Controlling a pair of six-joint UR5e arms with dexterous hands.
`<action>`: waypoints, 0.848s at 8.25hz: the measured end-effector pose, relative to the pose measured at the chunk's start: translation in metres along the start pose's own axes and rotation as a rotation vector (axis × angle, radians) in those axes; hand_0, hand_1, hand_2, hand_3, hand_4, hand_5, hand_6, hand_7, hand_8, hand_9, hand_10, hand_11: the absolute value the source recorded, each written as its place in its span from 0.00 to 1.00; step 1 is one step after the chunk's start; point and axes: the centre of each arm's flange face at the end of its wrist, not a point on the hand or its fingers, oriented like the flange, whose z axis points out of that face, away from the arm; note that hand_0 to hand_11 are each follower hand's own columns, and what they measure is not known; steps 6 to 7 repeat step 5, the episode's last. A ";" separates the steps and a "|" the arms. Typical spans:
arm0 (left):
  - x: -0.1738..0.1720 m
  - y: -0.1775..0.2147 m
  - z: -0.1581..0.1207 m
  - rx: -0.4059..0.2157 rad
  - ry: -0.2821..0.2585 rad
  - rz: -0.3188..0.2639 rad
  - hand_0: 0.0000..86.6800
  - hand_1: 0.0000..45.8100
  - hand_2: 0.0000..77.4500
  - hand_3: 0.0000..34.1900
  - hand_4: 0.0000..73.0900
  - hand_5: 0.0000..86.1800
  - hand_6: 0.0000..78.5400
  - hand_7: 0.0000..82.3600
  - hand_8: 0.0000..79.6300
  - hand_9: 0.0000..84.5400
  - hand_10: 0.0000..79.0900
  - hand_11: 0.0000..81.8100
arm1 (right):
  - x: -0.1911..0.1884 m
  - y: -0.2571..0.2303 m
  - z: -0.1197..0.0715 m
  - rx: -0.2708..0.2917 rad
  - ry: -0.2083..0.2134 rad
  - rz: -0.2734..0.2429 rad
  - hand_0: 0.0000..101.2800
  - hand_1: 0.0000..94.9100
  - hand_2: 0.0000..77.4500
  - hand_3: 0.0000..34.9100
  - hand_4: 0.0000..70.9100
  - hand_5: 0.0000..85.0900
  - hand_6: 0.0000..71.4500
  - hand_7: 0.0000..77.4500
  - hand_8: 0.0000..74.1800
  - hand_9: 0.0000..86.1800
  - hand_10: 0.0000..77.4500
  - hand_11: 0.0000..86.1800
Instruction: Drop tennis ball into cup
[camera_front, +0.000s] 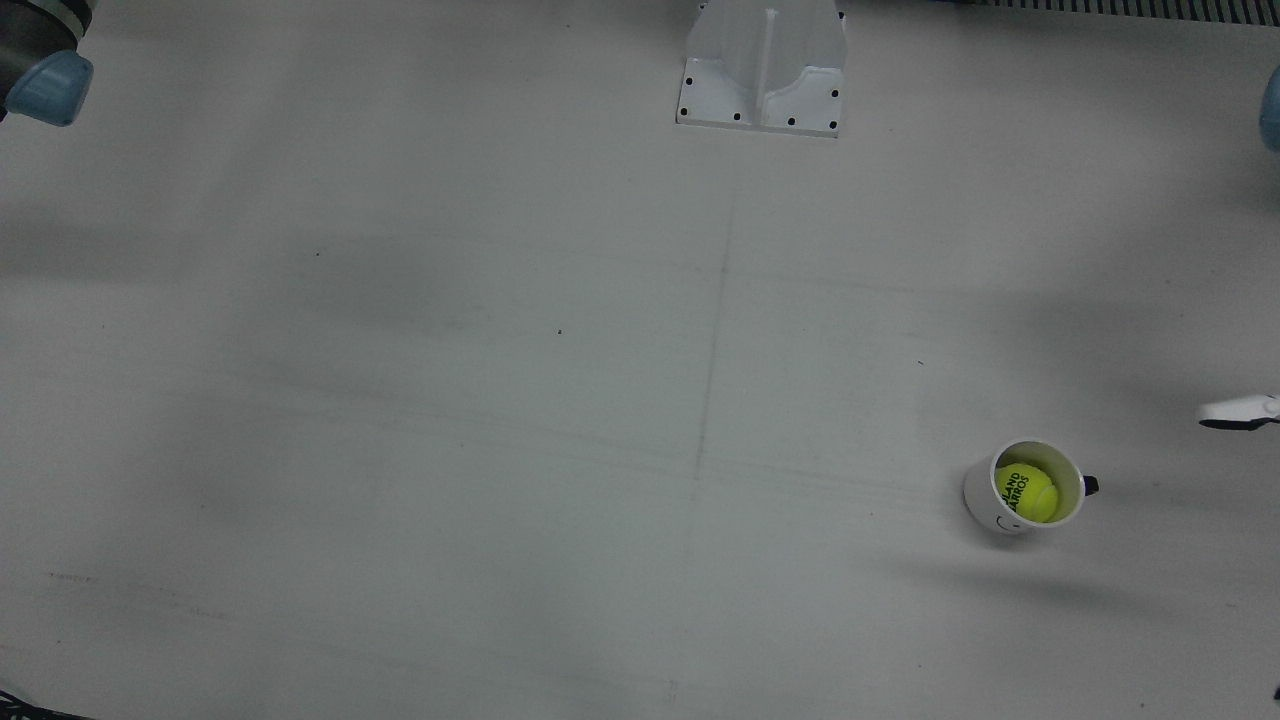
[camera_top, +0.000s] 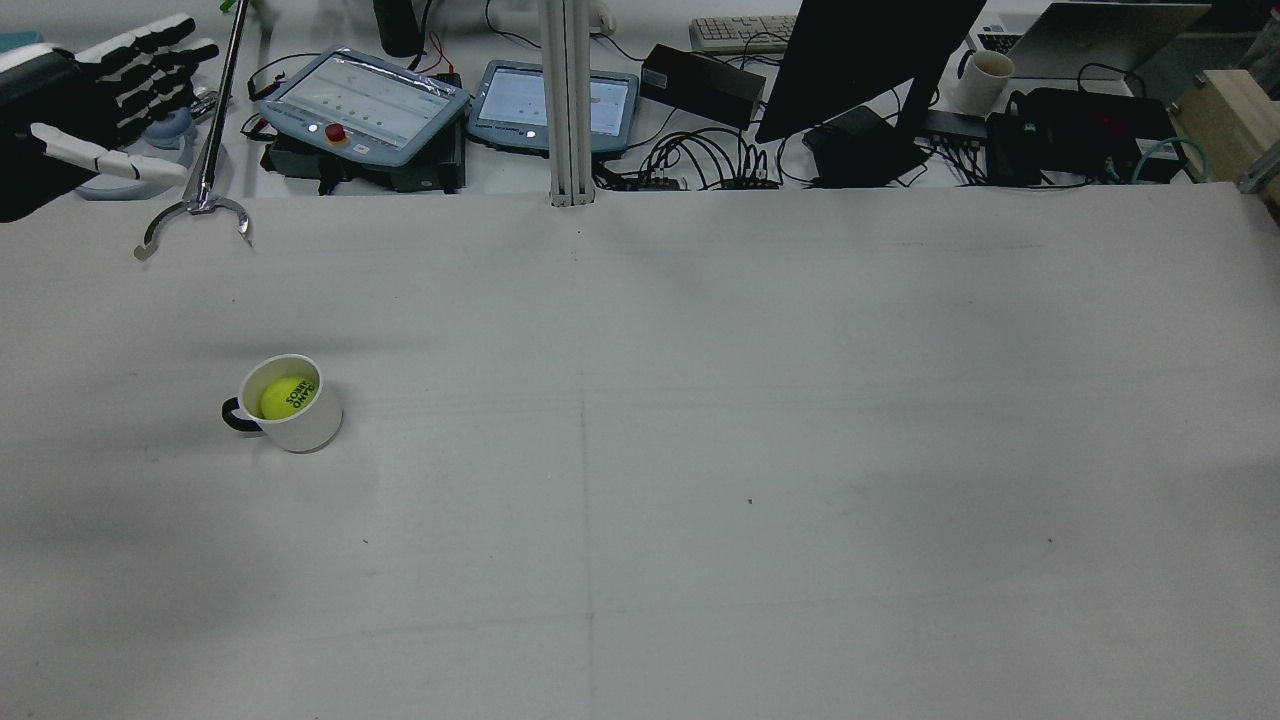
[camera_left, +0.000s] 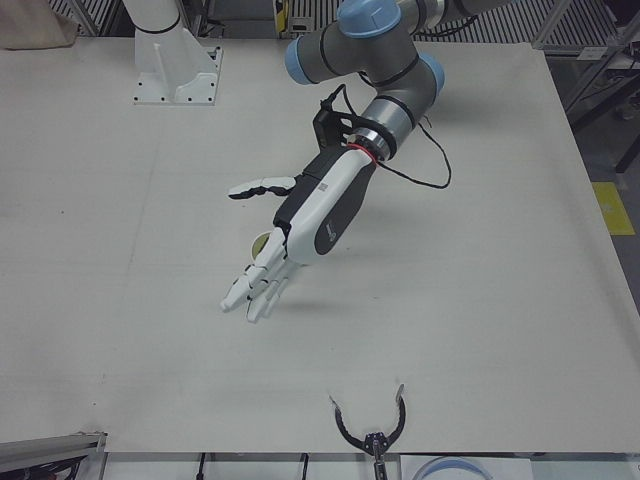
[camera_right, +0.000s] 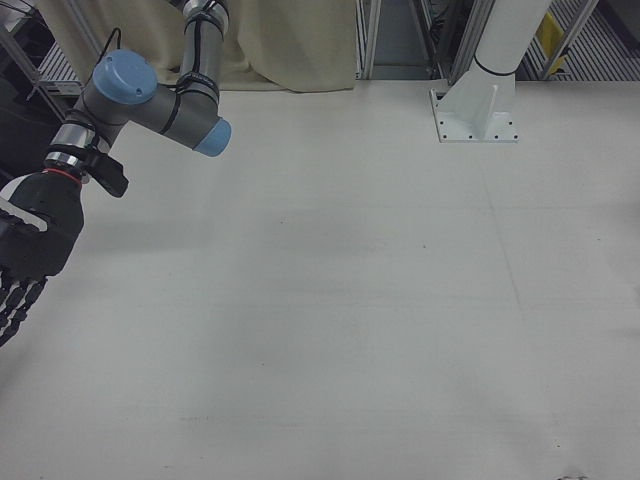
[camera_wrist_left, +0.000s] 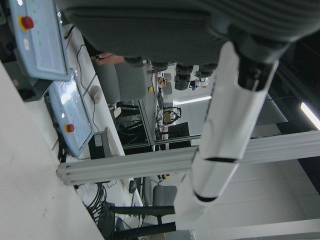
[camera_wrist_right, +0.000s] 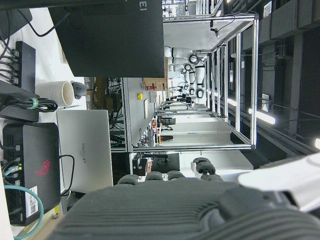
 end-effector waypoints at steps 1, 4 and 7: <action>0.047 -0.023 0.015 0.042 0.068 0.030 0.88 0.76 0.16 0.00 0.01 0.08 0.00 0.20 0.00 0.01 0.00 0.01 | 0.000 0.000 0.000 0.000 0.000 0.000 0.00 0.01 0.01 0.00 0.00 0.00 0.00 0.00 0.00 0.00 0.00 0.01; 0.135 -0.110 -0.015 0.178 0.204 0.063 0.92 0.77 0.06 0.00 0.01 0.11 0.00 0.21 0.00 0.01 0.00 0.01 | 0.000 0.000 0.000 -0.001 0.000 0.000 0.00 0.01 0.01 0.00 0.00 0.00 0.00 0.00 0.00 0.00 0.00 0.01; 0.143 -0.125 -0.039 0.202 0.225 0.064 0.92 0.77 0.06 0.00 0.01 0.11 0.00 0.21 0.00 0.01 0.00 0.01 | 0.000 0.000 0.000 -0.001 0.000 0.000 0.00 0.01 0.01 0.00 0.00 0.00 0.00 0.00 0.00 0.00 0.00 0.01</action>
